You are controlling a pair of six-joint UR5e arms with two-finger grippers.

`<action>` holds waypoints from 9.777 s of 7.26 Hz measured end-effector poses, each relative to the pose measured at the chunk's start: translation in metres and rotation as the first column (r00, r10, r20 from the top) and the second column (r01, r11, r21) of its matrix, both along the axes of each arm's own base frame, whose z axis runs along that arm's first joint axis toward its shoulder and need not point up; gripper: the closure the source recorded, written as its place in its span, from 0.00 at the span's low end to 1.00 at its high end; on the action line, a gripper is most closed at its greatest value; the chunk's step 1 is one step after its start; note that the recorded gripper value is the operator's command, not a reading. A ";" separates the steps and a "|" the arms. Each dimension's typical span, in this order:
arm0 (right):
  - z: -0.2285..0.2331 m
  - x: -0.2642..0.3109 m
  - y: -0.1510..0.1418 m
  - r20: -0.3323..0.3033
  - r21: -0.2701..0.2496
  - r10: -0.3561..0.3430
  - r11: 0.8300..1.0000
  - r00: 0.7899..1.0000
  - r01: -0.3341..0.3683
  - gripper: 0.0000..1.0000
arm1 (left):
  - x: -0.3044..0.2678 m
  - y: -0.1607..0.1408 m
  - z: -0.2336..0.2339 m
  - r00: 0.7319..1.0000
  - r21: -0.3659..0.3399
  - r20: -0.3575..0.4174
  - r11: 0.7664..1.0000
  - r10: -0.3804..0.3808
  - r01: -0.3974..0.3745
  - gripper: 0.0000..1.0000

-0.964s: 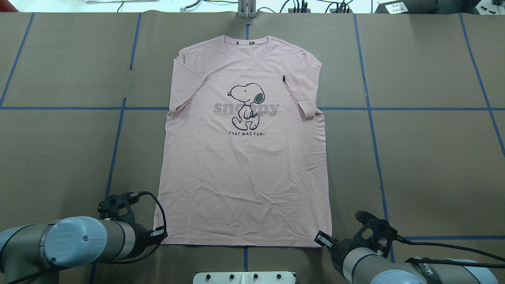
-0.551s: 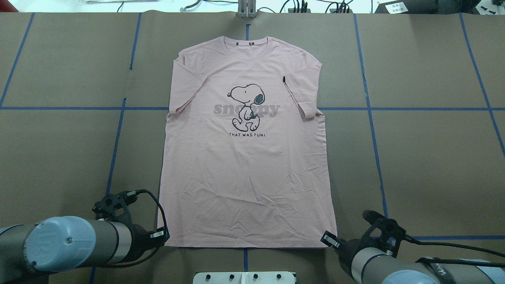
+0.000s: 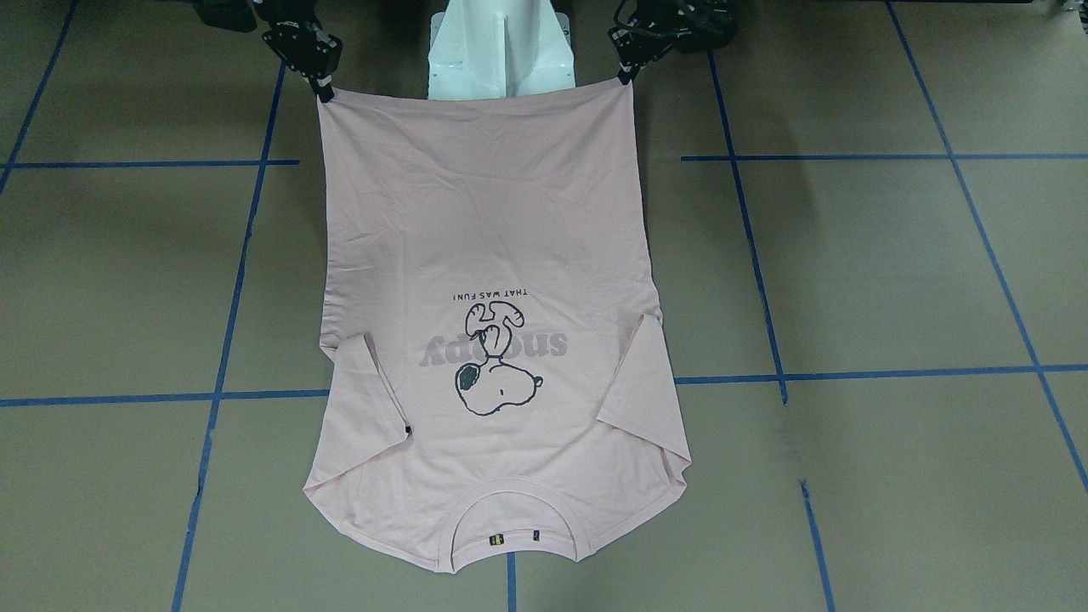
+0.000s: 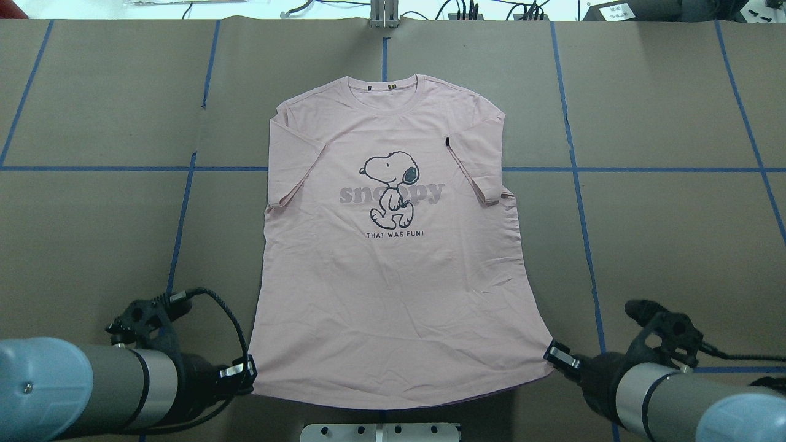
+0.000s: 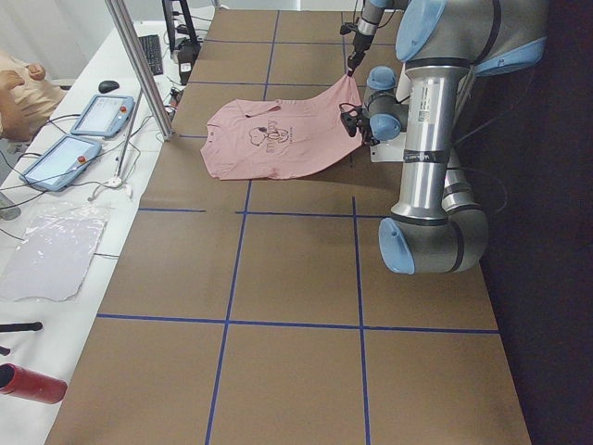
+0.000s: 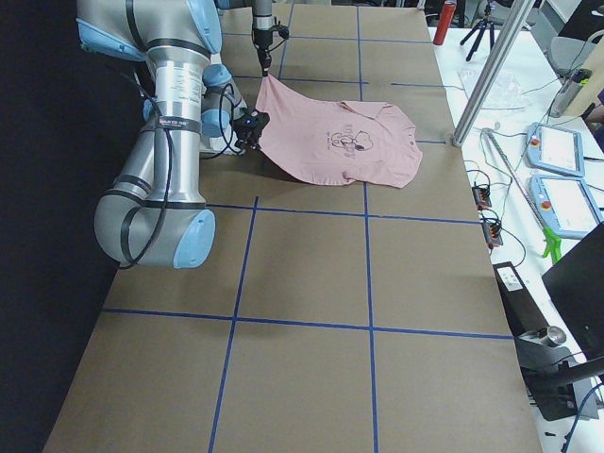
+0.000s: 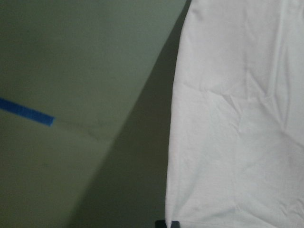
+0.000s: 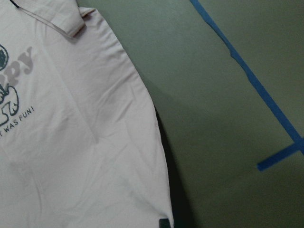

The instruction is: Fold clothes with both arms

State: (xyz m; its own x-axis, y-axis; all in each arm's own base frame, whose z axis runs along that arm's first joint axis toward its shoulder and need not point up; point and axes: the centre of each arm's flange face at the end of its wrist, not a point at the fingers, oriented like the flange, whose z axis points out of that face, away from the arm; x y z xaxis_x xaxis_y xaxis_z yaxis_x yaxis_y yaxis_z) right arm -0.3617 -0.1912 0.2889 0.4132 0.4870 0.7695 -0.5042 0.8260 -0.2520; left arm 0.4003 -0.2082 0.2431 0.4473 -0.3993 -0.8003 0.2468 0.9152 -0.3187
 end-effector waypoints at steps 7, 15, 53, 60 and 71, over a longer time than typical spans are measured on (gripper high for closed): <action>0.013 -0.035 -0.381 -0.246 0.138 0.046 0.990 0.968 -0.012 1.00 | -0.010 -0.349 0.030 0.931 0.380 0.173 0.893 -0.323 0.239 1.00; 0.064 -0.109 -0.483 -0.251 0.161 0.067 0.987 0.966 -0.027 0.54 | 0.072 -0.459 0.098 0.904 0.457 0.136 0.835 -0.406 0.306 0.64; 0.076 0.032 -0.236 0.052 0.056 0.040 0.998 0.998 -0.043 0.00 | 0.145 -0.100 0.026 0.993 0.065 0.024 0.991 -0.117 0.115 0.37; 0.080 0.030 -0.237 0.045 0.046 0.042 0.998 0.998 -0.044 0.00 | 0.170 -0.114 0.027 0.987 0.093 0.054 0.985 -0.149 0.144 1.00; 0.082 0.024 -0.238 0.040 0.052 0.024 0.998 0.999 -0.026 0.00 | 0.100 -0.381 0.032 0.921 0.340 0.166 0.898 -0.351 0.281 1.00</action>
State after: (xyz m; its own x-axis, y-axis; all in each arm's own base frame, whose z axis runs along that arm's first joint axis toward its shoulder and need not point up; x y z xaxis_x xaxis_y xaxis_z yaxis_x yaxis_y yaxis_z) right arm -0.3379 -0.4293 0.3709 0.3699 0.4554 0.8098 -0.5154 0.8258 -0.2290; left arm 0.5000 -0.5892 0.2752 0.5149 -0.3024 -0.8022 0.5701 0.8196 0.0571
